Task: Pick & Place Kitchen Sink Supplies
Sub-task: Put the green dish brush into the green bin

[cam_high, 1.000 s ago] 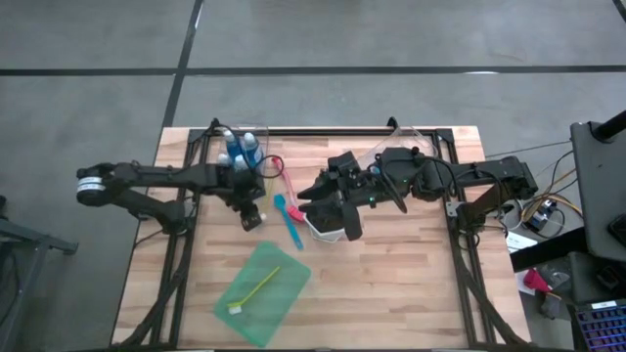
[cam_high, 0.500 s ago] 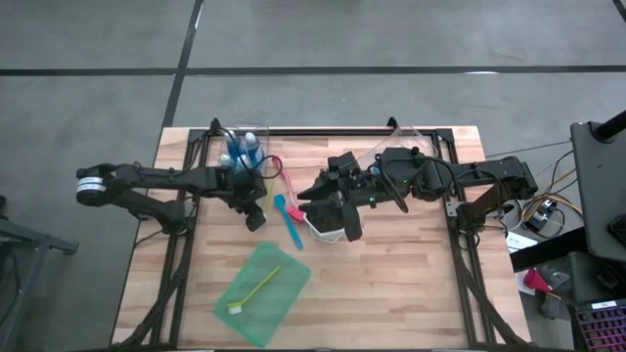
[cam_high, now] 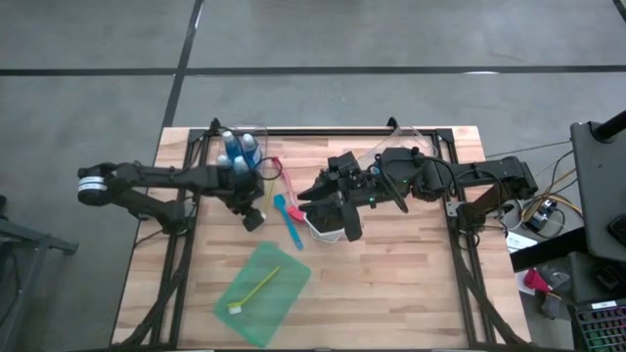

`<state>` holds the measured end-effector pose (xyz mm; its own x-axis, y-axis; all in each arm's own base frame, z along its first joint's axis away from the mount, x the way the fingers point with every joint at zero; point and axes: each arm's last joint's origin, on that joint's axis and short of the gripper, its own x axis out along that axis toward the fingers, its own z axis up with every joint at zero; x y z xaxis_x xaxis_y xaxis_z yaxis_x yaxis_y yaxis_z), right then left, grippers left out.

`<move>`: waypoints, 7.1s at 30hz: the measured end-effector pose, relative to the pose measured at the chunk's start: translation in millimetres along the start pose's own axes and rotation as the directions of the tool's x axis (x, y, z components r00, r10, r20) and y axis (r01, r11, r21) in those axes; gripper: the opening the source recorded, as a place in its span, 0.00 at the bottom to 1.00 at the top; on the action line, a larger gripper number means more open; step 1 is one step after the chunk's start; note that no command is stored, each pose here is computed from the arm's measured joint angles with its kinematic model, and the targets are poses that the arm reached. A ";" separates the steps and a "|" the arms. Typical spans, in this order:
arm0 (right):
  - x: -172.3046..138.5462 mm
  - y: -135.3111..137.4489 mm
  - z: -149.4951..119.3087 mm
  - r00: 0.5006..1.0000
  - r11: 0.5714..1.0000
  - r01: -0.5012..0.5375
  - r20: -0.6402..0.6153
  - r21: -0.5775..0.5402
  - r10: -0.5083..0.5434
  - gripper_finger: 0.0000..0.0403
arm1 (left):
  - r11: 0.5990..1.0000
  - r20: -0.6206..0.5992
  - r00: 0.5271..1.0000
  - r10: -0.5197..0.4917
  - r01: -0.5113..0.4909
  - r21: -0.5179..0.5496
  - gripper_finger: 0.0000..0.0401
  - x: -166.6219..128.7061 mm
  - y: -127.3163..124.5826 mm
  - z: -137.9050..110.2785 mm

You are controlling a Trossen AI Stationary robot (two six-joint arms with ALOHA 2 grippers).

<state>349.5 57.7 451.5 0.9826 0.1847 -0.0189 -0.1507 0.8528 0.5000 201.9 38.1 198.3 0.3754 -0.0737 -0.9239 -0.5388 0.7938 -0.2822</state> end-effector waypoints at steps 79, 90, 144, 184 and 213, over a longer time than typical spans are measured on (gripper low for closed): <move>-2.9 -3.9 -0.6 0.999 0.996 0.026 -0.034 -0.081 -0.029 0.33 | 0.954 0.429 0.874 0.230 -0.114 -0.278 0.60 43.2 -36.8 -62.2; -2.9 -4.0 -0.6 0.999 0.996 0.026 -0.035 -0.084 -0.029 0.29 | 0.961 0.441 0.872 0.213 -0.105 -0.256 0.59 53.0 -23.7 -60.8; -2.4 -4.4 -1.2 0.999 0.996 0.030 -0.037 -0.078 -0.033 0.27 | 0.988 0.403 0.911 -0.090 0.132 -0.078 0.06 3.7 -45.1 -52.0; -2.4 -4.4 -1.3 0.999 0.996 0.030 -0.039 -0.079 -0.033 0.29 | 0.795 -0.107 0.920 -0.376 0.380 0.473 0.06 -54.1 -157.0 -168.5; -2.4 -5.2 -0.8 0.998 0.996 0.055 -0.025 -0.069 -0.057 0.27 | 0.797 -0.228 0.931 -0.286 0.362 0.483 0.09 16.0 -191.5 -178.6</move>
<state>347.8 53.2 448.2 0.9866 0.1479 -0.0686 -0.1035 0.8935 0.4370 176.4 -222.9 191.4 0.3317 -0.4326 -0.8384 0.0704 0.8976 -0.4352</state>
